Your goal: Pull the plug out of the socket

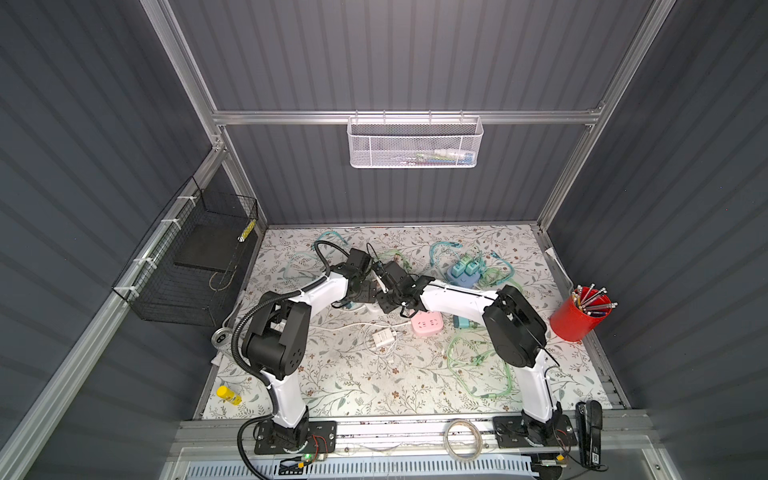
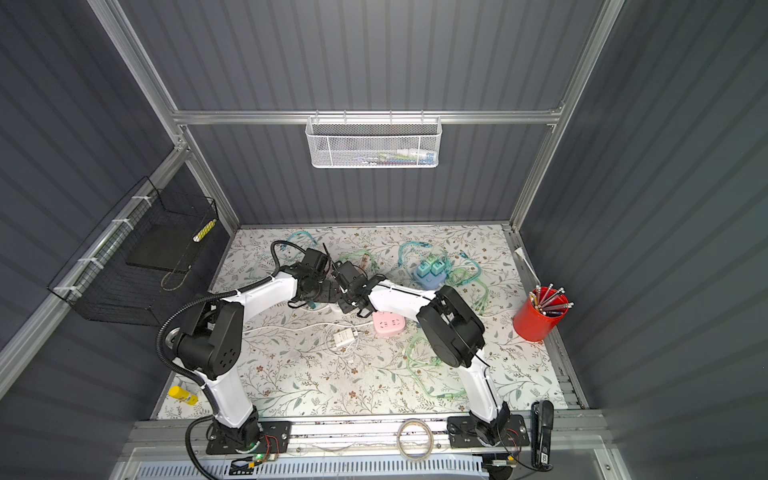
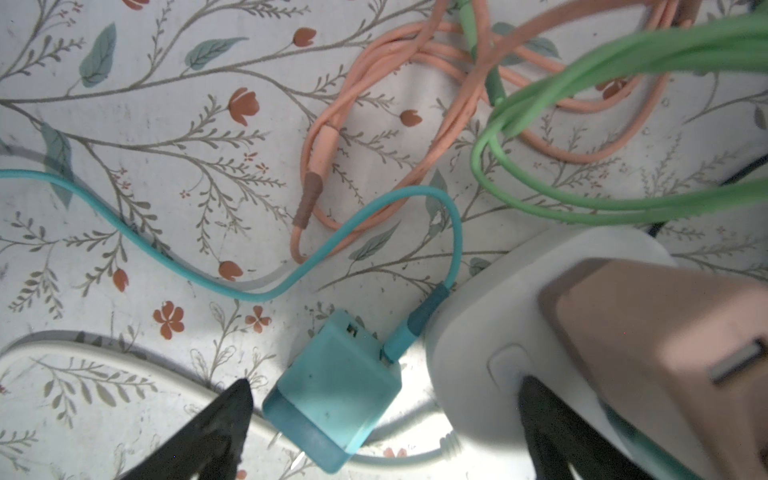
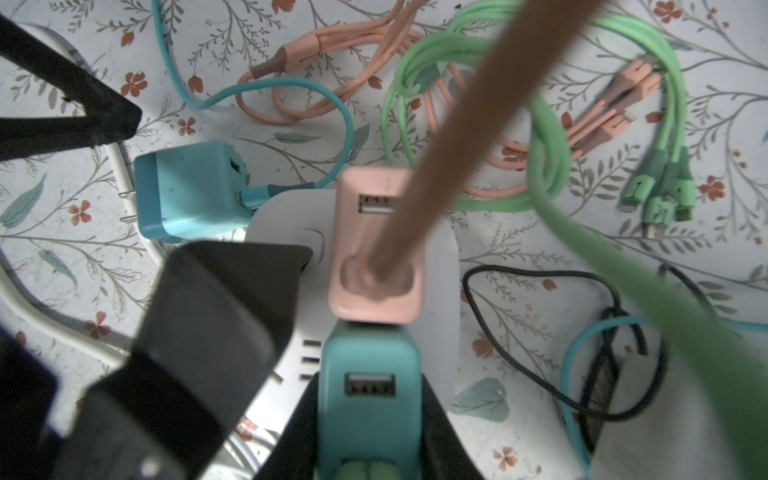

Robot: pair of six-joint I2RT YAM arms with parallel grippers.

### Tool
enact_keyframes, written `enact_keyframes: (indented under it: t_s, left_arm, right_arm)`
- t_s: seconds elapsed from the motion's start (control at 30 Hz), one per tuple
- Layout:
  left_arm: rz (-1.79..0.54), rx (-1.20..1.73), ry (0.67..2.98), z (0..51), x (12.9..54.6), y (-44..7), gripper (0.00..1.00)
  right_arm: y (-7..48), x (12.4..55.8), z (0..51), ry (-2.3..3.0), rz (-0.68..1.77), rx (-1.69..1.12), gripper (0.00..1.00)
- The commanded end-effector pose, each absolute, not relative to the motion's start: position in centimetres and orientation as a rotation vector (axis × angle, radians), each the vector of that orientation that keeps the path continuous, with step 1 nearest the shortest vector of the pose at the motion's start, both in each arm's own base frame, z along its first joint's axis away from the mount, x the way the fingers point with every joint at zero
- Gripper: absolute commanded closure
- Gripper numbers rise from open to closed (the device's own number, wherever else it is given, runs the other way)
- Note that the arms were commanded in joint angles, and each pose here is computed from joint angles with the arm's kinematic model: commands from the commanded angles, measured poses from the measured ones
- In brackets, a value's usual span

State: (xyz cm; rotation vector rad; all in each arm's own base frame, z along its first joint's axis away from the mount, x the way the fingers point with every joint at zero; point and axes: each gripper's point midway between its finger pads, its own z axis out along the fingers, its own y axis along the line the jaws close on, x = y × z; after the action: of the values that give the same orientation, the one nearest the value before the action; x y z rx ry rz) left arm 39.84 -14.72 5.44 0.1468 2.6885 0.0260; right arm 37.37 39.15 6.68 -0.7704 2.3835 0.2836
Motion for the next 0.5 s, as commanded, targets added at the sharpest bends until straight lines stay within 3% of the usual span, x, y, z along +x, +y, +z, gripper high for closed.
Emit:
enact_keyframes:
  t_s: [0.0,0.47]
  left_arm:
    - [0.171,0.182,2.860,1.07,36.54,-12.62,0.00]
    - [0.183,0.194,2.877,0.37,36.14,-12.45,0.00]
  right_arm:
    - [40.01,37.77,12.06,2.298,0.351,-0.735,1.00]
    - [39.70,37.53,12.69,2.307,0.360,-0.708,1.00]
